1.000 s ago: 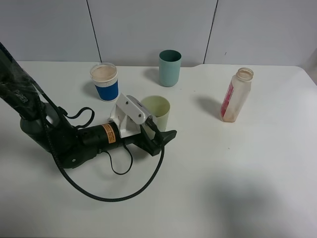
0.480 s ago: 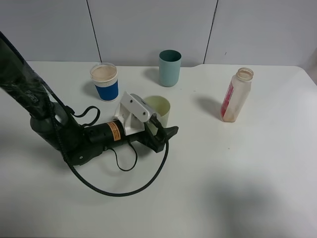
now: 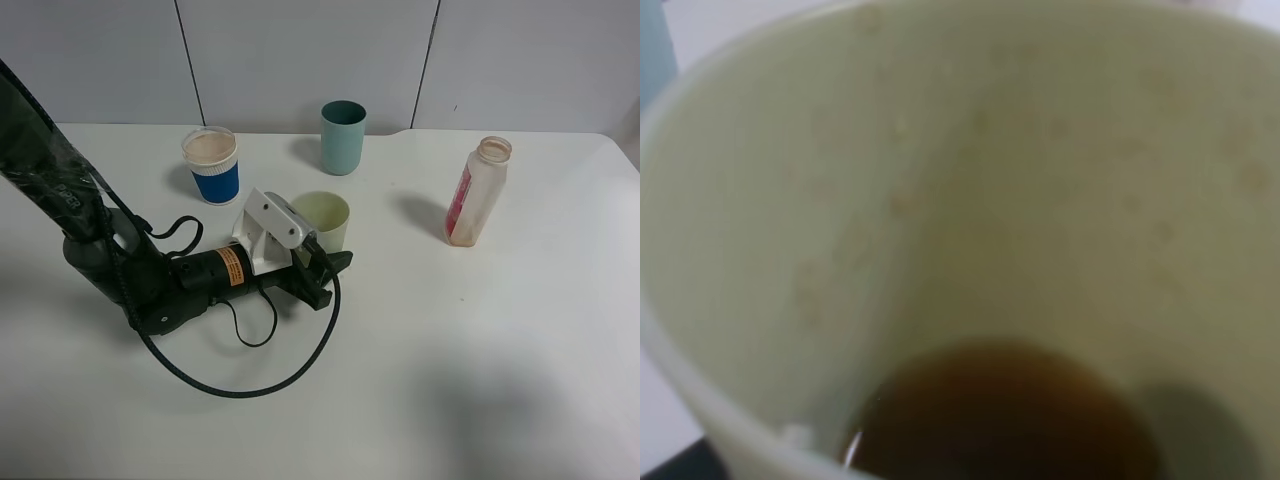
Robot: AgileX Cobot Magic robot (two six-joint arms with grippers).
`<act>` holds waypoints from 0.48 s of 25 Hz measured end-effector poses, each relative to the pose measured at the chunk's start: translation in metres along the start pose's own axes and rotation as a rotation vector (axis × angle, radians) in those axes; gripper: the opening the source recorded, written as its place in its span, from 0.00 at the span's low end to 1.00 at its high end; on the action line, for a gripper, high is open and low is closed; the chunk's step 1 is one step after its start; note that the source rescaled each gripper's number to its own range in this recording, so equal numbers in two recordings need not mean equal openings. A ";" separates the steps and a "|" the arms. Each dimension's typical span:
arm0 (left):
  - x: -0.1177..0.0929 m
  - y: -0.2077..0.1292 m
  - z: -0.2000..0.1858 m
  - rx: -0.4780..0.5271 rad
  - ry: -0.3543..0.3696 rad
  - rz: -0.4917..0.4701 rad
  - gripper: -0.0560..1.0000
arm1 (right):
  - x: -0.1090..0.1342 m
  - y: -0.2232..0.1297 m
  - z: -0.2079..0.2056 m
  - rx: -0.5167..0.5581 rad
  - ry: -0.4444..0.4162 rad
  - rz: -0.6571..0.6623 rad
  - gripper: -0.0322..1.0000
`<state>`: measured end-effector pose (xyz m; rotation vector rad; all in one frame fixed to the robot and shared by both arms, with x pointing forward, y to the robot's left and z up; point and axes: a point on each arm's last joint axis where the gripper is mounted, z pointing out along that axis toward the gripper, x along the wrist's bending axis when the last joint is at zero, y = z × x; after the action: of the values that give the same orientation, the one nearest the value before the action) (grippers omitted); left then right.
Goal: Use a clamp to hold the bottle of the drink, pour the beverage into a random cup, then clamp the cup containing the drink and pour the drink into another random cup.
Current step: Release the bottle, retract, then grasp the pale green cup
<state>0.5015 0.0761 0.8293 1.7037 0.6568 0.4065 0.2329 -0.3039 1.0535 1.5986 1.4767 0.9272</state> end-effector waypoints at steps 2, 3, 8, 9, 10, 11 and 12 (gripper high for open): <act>0.000 0.001 0.000 -0.001 0.000 0.001 0.06 | 0.000 0.000 0.000 0.000 0.000 0.000 0.61; 0.000 0.002 0.000 0.000 0.001 0.002 0.06 | 0.000 0.000 0.000 0.000 0.000 0.000 0.61; 0.003 0.016 -0.002 -0.037 0.009 0.011 0.06 | 0.000 0.000 0.000 0.000 0.000 0.000 0.61; 0.005 0.020 -0.003 -0.048 0.014 0.013 0.06 | 0.000 0.000 0.000 0.000 0.000 0.000 0.61; 0.009 0.024 -0.004 -0.059 0.023 0.015 0.06 | 0.000 0.000 0.000 0.000 0.000 0.000 0.61; 0.013 0.027 -0.006 -0.070 0.032 0.017 0.06 | 0.000 0.000 0.000 0.000 0.000 0.000 0.61; 0.016 0.031 -0.007 -0.078 0.034 0.021 0.06 | 0.000 0.000 0.000 0.000 0.000 0.000 0.61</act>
<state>0.5162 0.0876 0.8595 1.6342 0.6407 0.4714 0.2329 -0.3039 1.0535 1.5986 1.4767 0.9272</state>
